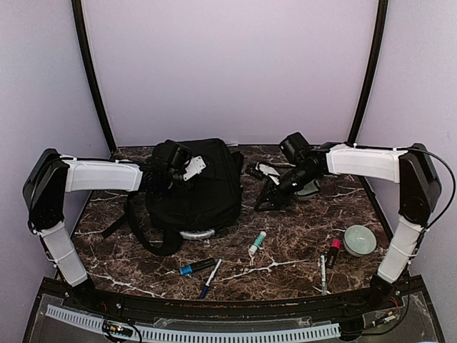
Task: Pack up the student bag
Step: Pick up the upper front pocket of the student bag.
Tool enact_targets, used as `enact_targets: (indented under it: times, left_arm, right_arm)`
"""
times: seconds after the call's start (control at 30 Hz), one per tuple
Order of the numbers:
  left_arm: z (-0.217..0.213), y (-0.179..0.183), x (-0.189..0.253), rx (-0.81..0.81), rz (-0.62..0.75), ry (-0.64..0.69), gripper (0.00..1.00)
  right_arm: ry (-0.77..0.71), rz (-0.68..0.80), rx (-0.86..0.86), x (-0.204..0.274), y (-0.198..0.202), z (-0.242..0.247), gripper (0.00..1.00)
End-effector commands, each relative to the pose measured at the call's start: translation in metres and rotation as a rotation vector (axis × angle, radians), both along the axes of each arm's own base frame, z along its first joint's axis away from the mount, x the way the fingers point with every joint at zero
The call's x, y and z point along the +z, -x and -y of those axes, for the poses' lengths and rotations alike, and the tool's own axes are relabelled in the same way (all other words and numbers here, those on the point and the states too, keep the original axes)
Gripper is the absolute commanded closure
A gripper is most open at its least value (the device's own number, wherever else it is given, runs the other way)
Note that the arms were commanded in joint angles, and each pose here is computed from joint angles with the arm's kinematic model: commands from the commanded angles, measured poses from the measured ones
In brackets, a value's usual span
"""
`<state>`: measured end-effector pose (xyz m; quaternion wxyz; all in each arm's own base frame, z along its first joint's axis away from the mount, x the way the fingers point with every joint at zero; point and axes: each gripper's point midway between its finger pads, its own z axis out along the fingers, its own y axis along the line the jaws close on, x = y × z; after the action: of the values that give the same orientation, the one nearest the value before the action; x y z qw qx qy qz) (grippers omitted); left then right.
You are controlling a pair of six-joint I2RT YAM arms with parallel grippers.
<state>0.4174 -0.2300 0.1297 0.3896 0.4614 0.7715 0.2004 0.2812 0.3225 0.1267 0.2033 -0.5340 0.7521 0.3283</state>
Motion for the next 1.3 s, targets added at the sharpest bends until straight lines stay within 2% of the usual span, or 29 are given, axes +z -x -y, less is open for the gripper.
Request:
enact_targets:
  times: [0.0,0.17,0.33,0.4,0.53,0.63,0.73,0.8,0.93,1.13,1.27]
  left_arm:
    - [-0.015,-0.03,0.039,0.137,0.182,0.031,0.56]
    - [-0.012,-0.032,0.053,0.136,0.201,0.103,0.7]
    - [-0.003,-0.029,0.054,0.113,0.164,0.171,0.93]
    - [0.005,-0.025,0.059,0.095,0.142,0.236,0.99]
    - [0.028,-0.014,0.072,0.035,0.075,0.427,1.0]
    - [0.041,-0.008,0.082,0.002,0.04,0.52,1.0]
    - [0.05,-0.004,0.088,-0.021,0.008,0.583,1.0]
    - [0.054,-0.002,0.093,-0.03,-0.004,0.613,1.0]
    - [0.055,0.003,0.101,-0.043,-0.002,0.652,1.0]
    - [0.06,0.009,0.101,-0.056,-0.042,0.694,1.0]
    - [0.063,0.011,0.095,-0.054,-0.065,0.706,1.0]
  right_arm:
    - [-0.069,0.054,-0.005,0.025,-0.017,-0.029,0.56]
    - [-0.154,-0.017,-0.049,0.041,-0.044,-0.066,0.58]
    - [-0.227,-0.045,-0.09,0.051,-0.067,-0.11,0.58]
    - [-0.259,-0.09,-0.128,0.049,-0.077,-0.122,0.58]
    - [-0.309,-0.188,-0.126,0.05,-0.083,-0.144,0.58]
    - [-0.305,-0.209,-0.128,0.045,-0.083,-0.154,0.57]
    - [-0.238,-0.193,-0.254,0.025,-0.101,-0.149,0.55]
    - [-0.136,-0.117,-0.422,0.001,-0.129,-0.133,0.55]
    - [0.028,-0.007,-0.567,-0.036,-0.154,-0.102,0.52]
    - [0.223,0.219,-0.621,-0.053,-0.179,-0.059,0.53]
    - [0.239,0.249,-0.592,-0.046,-0.174,-0.054,0.52]
